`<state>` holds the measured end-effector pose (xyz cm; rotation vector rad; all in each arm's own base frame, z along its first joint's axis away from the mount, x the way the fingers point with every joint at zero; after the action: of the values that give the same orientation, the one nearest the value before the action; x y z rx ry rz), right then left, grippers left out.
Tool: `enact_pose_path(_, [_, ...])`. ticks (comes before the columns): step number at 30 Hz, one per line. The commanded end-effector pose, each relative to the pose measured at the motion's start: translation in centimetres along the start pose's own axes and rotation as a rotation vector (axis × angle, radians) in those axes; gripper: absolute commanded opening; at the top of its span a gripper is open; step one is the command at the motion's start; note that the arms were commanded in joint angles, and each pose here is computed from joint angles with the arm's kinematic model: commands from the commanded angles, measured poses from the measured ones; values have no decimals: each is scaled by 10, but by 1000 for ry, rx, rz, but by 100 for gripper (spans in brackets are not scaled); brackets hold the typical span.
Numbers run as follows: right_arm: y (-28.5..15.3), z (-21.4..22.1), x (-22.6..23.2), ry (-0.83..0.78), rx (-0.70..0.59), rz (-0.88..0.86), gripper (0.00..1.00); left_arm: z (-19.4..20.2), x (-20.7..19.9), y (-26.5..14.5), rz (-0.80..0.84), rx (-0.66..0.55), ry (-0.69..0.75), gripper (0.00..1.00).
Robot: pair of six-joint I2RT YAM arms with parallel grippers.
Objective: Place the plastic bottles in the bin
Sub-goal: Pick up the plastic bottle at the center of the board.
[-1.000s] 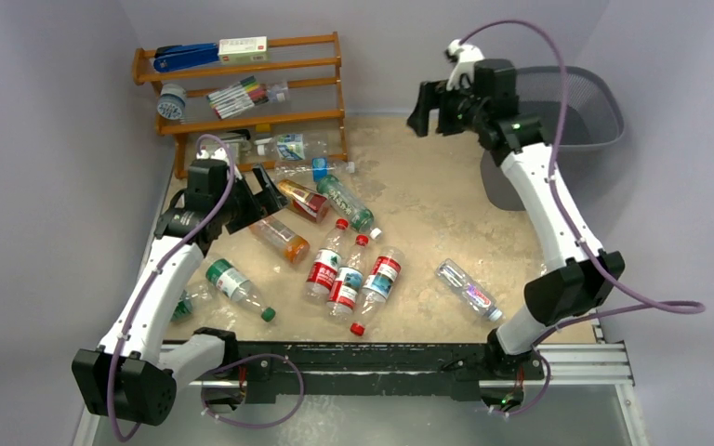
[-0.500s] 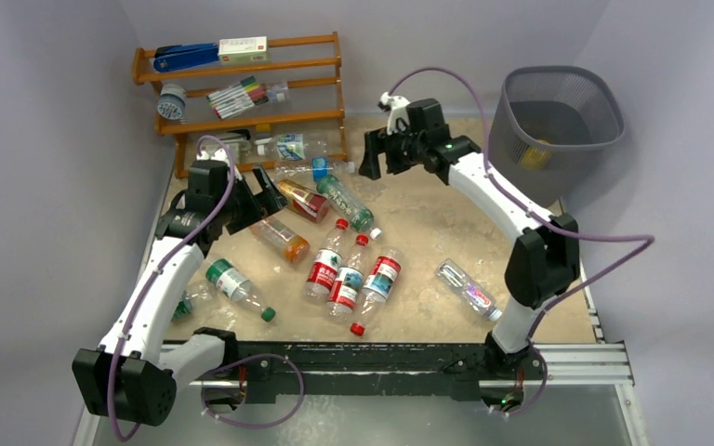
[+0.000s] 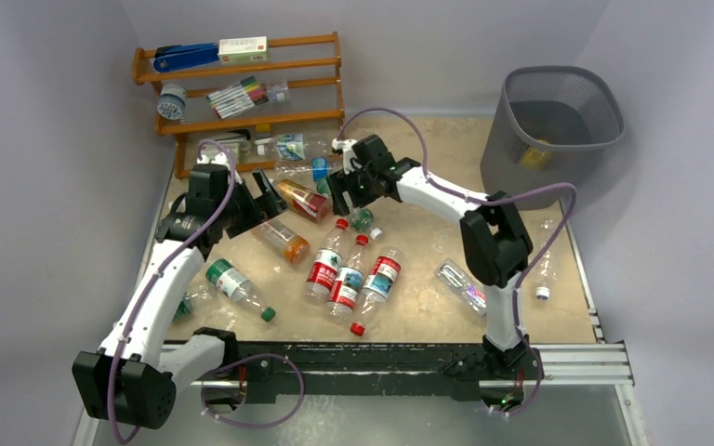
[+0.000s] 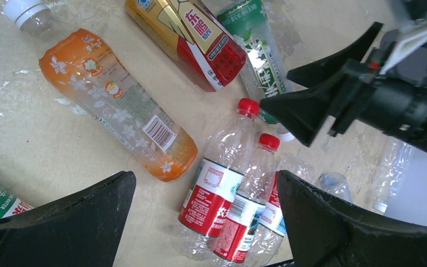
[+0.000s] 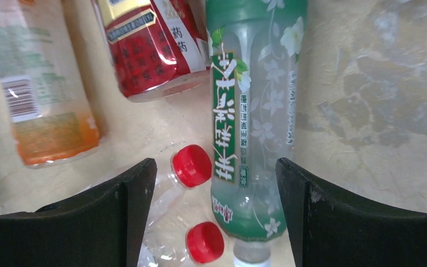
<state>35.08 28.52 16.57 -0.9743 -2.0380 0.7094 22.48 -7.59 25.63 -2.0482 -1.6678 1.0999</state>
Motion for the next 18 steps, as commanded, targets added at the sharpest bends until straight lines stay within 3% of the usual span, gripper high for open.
enact_pose_path(1, [7, -13, 4, -42, -54, 63, 82, -3, -4, -5, 24, -45, 2, 99])
enact_pose_path(11, [37, -5, -12, -54, 1, 180, 82, -2, -4, -6, 27, -46, 0, 99])
enact_pose_path(18, [38, -4, -14, -72, 27, 191, 58, -2, -4, -6, 30, -46, 0, 99])
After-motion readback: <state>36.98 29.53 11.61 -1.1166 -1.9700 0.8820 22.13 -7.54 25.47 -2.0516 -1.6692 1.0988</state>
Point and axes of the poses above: each gripper's point midway between its finger pads, its own y axis out along the fingers, its own x axis along the line the jaws close on, z = x × y, the point moved 9 cm from there along -y, back along the fingers, and after that the axes turned 15 degrees about y, right-handed, at the moved point
